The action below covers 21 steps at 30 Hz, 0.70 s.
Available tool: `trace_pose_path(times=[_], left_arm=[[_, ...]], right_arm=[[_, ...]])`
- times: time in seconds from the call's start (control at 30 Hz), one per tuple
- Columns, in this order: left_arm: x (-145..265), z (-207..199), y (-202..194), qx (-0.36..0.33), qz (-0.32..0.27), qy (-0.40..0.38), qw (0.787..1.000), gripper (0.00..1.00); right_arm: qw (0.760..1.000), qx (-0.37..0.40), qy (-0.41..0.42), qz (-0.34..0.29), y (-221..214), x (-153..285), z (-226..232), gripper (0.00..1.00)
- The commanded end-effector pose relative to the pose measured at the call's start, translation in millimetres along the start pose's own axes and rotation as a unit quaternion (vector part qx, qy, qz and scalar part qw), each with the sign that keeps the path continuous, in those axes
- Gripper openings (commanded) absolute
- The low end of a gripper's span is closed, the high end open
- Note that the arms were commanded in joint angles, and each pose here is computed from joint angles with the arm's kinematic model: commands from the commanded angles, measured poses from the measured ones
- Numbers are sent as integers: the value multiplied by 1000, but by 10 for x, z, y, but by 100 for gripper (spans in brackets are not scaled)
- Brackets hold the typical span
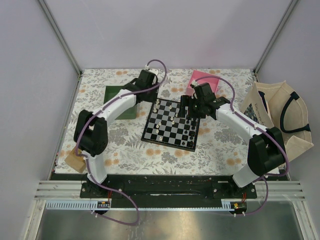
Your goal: Set up the chess pieces on the board
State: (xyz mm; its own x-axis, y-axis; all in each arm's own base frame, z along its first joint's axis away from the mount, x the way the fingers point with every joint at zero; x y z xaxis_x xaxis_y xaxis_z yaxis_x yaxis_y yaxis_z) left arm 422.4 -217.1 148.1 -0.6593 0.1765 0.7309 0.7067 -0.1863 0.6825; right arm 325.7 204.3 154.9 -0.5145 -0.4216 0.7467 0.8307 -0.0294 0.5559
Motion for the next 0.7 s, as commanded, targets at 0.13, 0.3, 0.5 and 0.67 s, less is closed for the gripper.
trace_pose_path(times=[0.13,0.3,0.5,0.67], left_arm=[[303,815,488,81,-75,45,993,57],[156,1202,394,117,-51,62,990,56],[1,1435,283,132,-32,68,988,56],[-90,1484,222,134,-19,62,989,54]], right_arm=[[1000,-5,18,-13,77,19,47,89],[1000,-4,21,-11,74,13,53,89],[1000,-3,22,-9,74,14,58,89],[1000,-5,25,-8,84,13,75,89]])
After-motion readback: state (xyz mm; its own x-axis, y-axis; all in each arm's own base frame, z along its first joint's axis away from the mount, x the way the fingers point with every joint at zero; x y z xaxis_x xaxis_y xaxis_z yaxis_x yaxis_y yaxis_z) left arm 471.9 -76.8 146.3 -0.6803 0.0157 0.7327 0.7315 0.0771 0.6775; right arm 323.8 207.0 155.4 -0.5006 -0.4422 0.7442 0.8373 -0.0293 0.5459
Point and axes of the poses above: each gripper's point midway between its finger pads, its own x axis back along the fingers, its own z axis along the line the jaws close on, y = z × x, the point moved 3 cm from there along x, back along the fingers, and after that the axes turned 2 degrees about x, right-handed, at the moved point
